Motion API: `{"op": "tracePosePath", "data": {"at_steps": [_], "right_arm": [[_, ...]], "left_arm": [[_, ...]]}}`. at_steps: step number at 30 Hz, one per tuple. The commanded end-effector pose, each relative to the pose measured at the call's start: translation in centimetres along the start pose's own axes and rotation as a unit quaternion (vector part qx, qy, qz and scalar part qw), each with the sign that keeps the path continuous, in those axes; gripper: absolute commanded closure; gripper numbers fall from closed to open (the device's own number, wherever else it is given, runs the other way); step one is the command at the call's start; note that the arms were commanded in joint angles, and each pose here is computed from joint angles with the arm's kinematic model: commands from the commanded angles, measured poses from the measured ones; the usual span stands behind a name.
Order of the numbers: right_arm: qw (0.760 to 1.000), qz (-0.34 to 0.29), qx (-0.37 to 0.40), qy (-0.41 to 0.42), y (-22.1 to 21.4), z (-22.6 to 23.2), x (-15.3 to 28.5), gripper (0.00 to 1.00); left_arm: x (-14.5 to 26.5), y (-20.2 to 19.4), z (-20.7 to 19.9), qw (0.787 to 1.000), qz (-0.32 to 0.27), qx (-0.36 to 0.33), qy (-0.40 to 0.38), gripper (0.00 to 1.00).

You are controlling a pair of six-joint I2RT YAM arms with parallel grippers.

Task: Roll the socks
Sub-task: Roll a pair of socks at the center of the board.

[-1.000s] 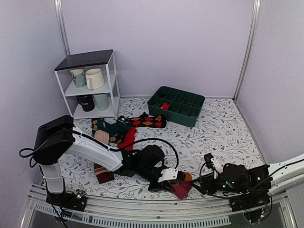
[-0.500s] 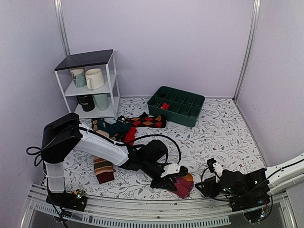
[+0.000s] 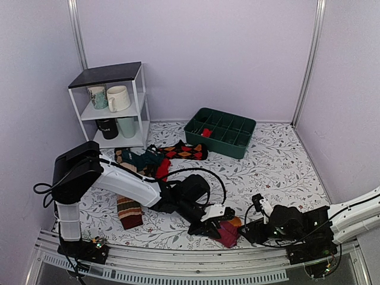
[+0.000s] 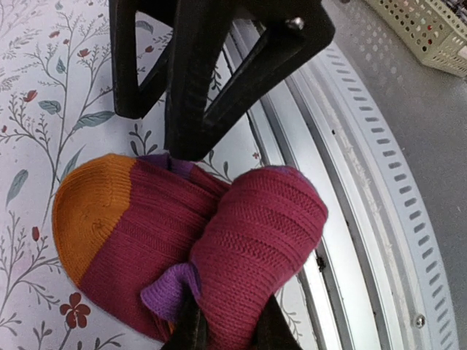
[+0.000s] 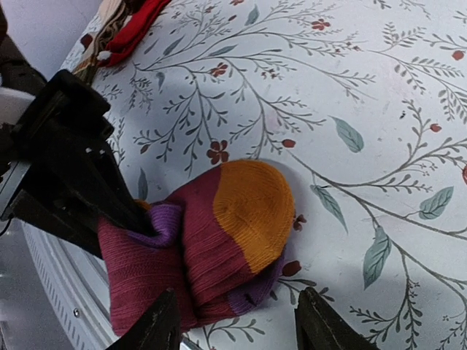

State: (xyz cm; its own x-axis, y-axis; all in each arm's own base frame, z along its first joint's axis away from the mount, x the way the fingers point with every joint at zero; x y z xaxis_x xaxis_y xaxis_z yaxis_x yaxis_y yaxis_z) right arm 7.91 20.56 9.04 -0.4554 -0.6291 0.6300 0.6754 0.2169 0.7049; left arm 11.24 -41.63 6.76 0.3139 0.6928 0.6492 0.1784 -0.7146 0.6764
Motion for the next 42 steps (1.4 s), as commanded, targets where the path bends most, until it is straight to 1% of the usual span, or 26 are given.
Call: {"op": "tracePosePath", "data": {"at_steps": [1,4,6,10,12,15,19,28,31,33,36,42], "right_arm": [[0.997,-0.007,0.018,0.072,0.3,1.3,0.6,0.43],[0.986,-0.043,0.055,0.149,0.8,2.7,1.3,0.41],[0.979,-0.061,0.094,0.171,0.9,3.2,1.6,0.4],[0.974,-0.061,0.167,0.143,0.7,4.1,1.1,0.35],[0.971,-0.064,0.188,0.134,0.7,4.3,1.0,0.33],[0.964,-0.064,0.209,0.149,0.6,5.0,0.9,0.32],[0.961,-0.042,0.228,0.149,0.2,5.7,0.3,0.31],[0.965,0.022,0.221,0.138,-1.1,6.6,-1.7,0.32],[0.968,0.035,0.209,0.131,-1.5,6.2,-1.8,0.4],[0.971,0.042,0.2,0.125,-1.8,5.9,-1.8,0.42],[0.974,0.052,0.187,0.116,-2.2,5.4,-1.7,0.4],[0.981,0.011,0.174,0.085,-0.6,4.9,0.4,0.32]], "left_arm": [[-1.8,-11.7,0.1,0.968,0.213,0.129,0.021,1.0],[-1.8,-11.8,0.1,0.967,0.217,0.129,0.02,1.0],[-1.8,-11.7,0.2,0.967,0.217,0.13,0.02,1.0],[-1.9,-11.9,0.2,0.967,0.218,0.133,0.02,1.0],[-1.9,-11.9,0.3,0.966,0.218,0.135,0.019,1.0],[-1.9,-11.9,0.3,0.966,0.218,0.136,0.019,1.0],[-1.9,-11.9,0.3,0.966,0.218,0.137,0.02,1.0],[-2.0,-11.9,0.4,0.966,0.219,0.139,0.018,1.0],[-2.0,-12.0,0.4,0.965,0.22,0.139,0.019,1.0],[-2.0,-11.9,0.4,0.966,0.219,0.137,0.021,1.0],[-2.0,-11.9,0.4,0.966,0.22,0.137,0.02,1.0],[-2.0,-11.8,0.5,0.966,0.219,0.137,0.02,1.0]]}}
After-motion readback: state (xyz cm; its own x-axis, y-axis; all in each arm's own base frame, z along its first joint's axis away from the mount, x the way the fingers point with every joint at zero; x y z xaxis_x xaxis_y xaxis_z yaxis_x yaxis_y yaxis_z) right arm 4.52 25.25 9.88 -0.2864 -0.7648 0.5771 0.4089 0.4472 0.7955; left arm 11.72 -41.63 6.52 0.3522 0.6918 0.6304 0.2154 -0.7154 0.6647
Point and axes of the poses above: each gripper's point midway between its finger pads, its own x axis back along the fingers, its own z axis along the line the jaws close on, y = z × x, the point moved 7 cm from there along x, back along the fingers, and after that the axes turned 12 degrees about x, right-handed, at the moved point
